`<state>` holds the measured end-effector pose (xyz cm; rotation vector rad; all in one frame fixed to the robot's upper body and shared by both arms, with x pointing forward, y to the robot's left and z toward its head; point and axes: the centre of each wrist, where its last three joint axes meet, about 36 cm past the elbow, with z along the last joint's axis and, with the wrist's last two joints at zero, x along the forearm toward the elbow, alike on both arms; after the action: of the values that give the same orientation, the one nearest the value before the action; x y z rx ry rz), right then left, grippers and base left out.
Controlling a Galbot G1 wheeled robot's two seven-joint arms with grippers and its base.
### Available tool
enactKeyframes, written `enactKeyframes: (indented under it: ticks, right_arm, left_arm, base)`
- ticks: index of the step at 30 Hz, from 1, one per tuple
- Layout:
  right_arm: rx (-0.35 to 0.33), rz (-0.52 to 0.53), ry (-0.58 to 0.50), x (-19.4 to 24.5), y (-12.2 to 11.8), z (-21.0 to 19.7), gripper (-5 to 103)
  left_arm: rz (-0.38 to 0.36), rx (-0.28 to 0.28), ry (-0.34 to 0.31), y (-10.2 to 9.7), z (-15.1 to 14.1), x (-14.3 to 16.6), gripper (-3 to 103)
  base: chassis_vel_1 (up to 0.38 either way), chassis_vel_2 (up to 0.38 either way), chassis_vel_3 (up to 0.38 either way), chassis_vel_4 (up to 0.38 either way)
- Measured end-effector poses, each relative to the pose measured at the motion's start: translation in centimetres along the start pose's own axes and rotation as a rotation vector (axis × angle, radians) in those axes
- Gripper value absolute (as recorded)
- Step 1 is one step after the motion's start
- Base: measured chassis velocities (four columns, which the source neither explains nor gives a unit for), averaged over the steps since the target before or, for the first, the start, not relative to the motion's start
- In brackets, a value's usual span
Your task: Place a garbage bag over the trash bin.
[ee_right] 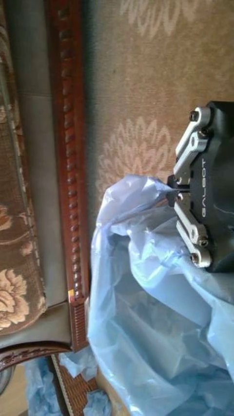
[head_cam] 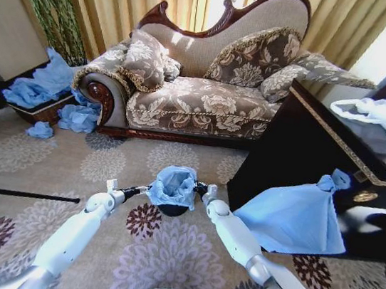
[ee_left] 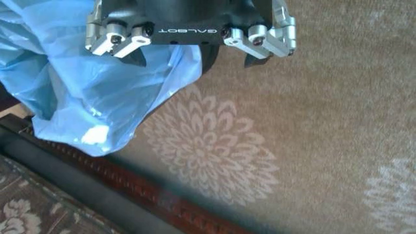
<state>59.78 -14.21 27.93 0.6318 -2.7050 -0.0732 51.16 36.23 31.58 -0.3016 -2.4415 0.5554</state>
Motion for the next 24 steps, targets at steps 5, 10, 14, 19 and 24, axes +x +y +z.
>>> enactKeyframes:
  ticks: [5,10,14,19,24]
  right_arm:
    - [0.007,0.006,0.008,0.0,-0.1,0.3,-3]
    - [0.017,0.023,-0.008,0.3,-0.3,-0.3,12]
    - [0.042,0.027,-0.026,0.8,-0.8,-1.2,23]
    - [0.085,0.039,-0.049,1.7,-1.6,-2.2,44]
    - [0.109,0.053,-0.064,2.6,-2.0,-3.0,61]
  left_arm:
    - [0.002,-0.003,0.001,-0.4,0.6,-0.2,93]
    - [0.002,-0.020,-0.013,-0.7,0.7,0.3,99]
    - [0.000,-0.055,-0.033,-0.9,0.6,1.1,100]
    - [0.004,-0.127,-0.082,-1.9,0.3,2.1,100]
    - [0.009,-0.156,-0.111,-2.5,0.0,2.6,100]
  base:
    - [0.000,0.000,0.000,0.000]
    - [0.000,0.000,0.000,0.000]
    - [0.000,0.000,0.000,0.000]
    - [0.000,0.000,0.000,0.000]
    - [0.000,0.000,0.000,0.000]
